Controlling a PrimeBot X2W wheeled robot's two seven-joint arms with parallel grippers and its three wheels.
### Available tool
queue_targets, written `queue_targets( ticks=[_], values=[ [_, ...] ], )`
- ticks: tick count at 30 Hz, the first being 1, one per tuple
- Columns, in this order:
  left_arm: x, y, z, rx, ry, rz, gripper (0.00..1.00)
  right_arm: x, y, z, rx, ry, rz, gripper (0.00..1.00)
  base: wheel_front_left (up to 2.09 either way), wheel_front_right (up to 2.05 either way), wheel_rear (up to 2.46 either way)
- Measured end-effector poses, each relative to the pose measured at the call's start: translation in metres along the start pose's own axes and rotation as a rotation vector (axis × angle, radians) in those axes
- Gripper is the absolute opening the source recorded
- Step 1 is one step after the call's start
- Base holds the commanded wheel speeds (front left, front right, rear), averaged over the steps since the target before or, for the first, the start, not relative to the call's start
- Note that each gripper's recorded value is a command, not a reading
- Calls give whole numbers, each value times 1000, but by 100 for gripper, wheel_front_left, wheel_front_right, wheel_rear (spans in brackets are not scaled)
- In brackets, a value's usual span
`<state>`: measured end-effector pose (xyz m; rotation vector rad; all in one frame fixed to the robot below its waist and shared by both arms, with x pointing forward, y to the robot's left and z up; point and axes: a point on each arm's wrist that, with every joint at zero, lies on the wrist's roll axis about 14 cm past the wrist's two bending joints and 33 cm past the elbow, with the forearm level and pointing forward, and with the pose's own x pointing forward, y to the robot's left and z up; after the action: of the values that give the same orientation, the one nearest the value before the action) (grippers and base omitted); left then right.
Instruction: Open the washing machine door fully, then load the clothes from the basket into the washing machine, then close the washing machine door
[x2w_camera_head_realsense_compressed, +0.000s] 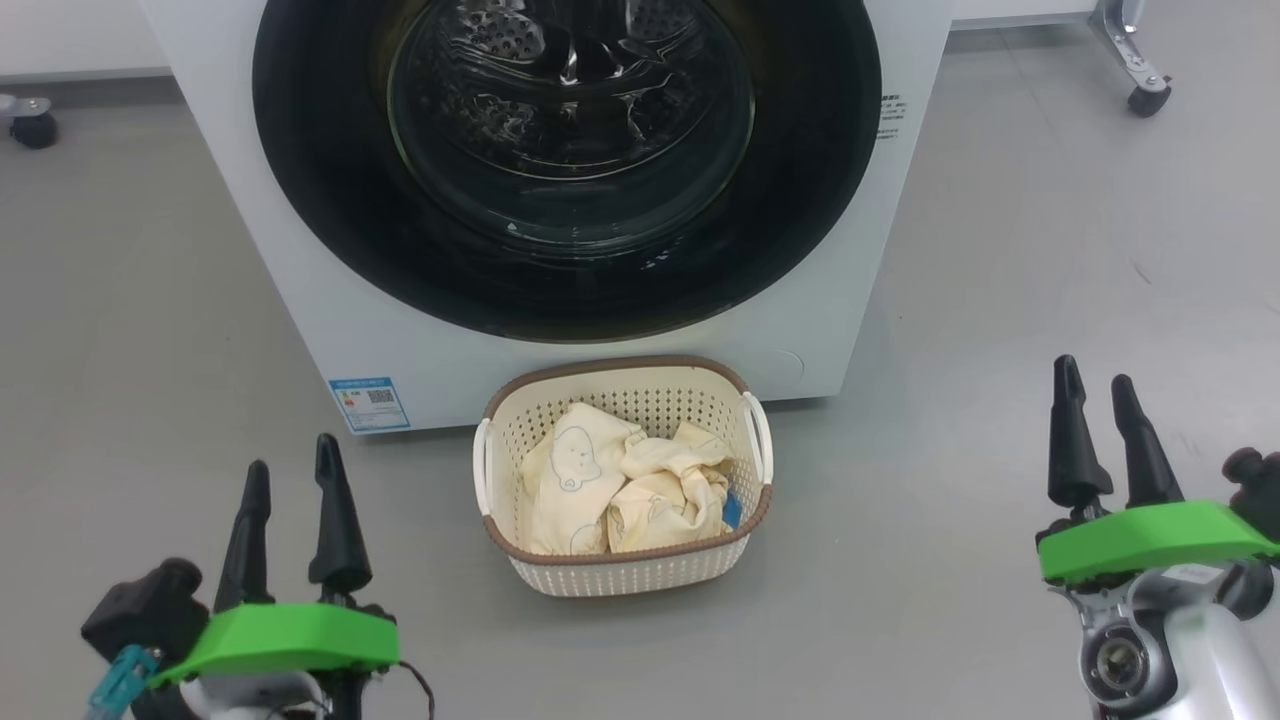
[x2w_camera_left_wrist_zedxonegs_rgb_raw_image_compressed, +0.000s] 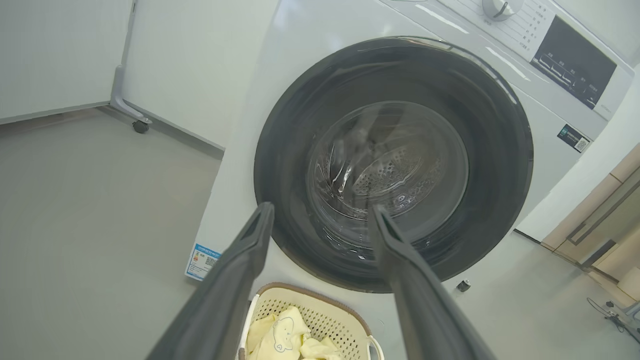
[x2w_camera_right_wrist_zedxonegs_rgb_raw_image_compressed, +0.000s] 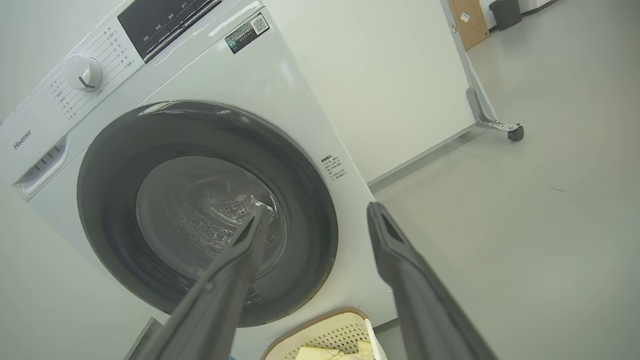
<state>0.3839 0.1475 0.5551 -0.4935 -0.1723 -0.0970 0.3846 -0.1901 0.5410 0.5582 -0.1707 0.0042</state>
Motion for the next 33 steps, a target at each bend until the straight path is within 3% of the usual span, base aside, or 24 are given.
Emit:
queue_targets(
  ticks=[8, 22, 33],
  values=[
    [-1, -17, -10, 163, 19, -72, 100, 0, 0, -6, -186, 22, 22, 100, 0, 0, 0],
    [-4, -25, -23, 387, 28, -112, 100, 2, 7, -16, -365, 41, 76, 100, 0, 0, 0],
    [-8, -14, -36, 383, 74, -82, 100, 3, 4, -30, -382, 87, 79, 100, 0, 0, 0]
  ],
)
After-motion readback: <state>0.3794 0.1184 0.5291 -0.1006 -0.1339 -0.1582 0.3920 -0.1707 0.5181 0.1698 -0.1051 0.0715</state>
